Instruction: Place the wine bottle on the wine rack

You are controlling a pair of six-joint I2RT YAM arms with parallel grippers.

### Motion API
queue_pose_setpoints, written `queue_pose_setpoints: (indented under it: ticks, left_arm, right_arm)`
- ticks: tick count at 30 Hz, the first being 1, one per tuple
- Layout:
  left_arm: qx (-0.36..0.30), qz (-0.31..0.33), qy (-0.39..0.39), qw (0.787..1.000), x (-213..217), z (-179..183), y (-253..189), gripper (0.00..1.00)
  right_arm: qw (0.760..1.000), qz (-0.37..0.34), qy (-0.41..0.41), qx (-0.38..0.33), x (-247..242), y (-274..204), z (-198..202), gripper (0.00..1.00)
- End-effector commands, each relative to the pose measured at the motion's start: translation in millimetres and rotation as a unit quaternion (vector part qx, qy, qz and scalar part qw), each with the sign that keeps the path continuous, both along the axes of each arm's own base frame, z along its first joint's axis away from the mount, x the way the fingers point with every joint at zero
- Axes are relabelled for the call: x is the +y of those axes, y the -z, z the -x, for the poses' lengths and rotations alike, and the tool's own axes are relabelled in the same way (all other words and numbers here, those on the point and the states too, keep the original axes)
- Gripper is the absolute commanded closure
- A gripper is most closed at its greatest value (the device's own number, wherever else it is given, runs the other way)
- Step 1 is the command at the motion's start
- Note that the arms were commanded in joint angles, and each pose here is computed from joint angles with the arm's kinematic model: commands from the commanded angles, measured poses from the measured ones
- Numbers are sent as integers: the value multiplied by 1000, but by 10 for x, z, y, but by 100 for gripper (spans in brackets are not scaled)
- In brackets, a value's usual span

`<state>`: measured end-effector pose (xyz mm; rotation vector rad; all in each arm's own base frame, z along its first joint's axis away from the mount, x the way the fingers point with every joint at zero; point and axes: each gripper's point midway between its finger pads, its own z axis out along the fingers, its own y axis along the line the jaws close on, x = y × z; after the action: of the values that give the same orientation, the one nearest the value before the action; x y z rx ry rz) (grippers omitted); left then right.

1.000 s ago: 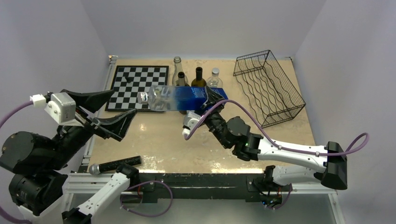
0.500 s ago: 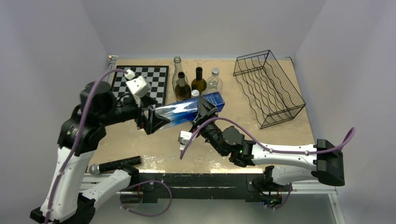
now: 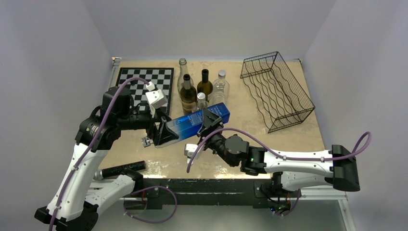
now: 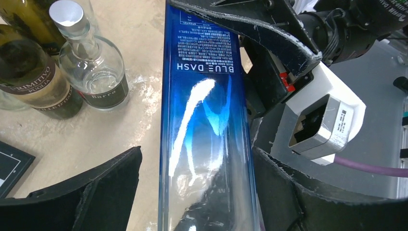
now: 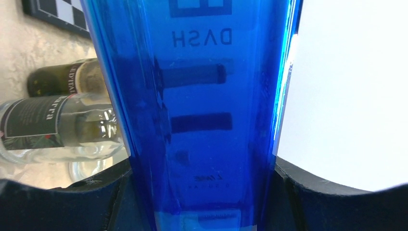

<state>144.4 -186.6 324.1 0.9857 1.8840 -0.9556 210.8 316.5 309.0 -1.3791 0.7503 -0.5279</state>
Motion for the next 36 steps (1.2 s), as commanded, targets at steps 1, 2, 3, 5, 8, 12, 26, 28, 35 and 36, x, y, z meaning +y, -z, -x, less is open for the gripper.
queue_pose_setpoints:
  ticks: [1,2,3,5,8,12,26,28,35,36]
  left_arm:
    - [-12,-7,13,1000,-17,-22,60,13]
    - [-10,-9,14,1000,-20,-24,71,13]
    - [-8,-9,15,1000,-26,-19,82,12]
    - [0,-13,19,1000,-39,-13,135,12]
    - [8,-21,20,1000,-52,-13,210,11]
    - [17,-32,17,999,-66,-35,294,11]
    - [16,-80,-6,997,-41,-141,455,22]
    - [4,-77,-8,997,-33,-141,420,36]
    - [-35,-62,-17,997,-35,-194,309,100]
    - [-46,-59,-26,997,-24,-222,268,100]
  right_arm:
    - [990,-138,-6,-7,-141,-791,63,100]
    - [991,-136,-6,-7,-134,-790,65,100]
    - [991,-134,-5,-7,-131,-795,64,100]
    - [991,-136,-2,-6,-125,-809,59,100]
    - [990,-142,-3,-2,-115,-850,63,100]
    - [989,-149,-2,0,-94,-897,64,100]
    - [982,-187,-5,21,-118,-1085,84,100]
    - [980,-197,-5,30,-141,-1115,87,100]
    - [977,-207,0,44,-171,-1102,79,100]
    - [978,-203,1,45,-166,-1083,78,100]
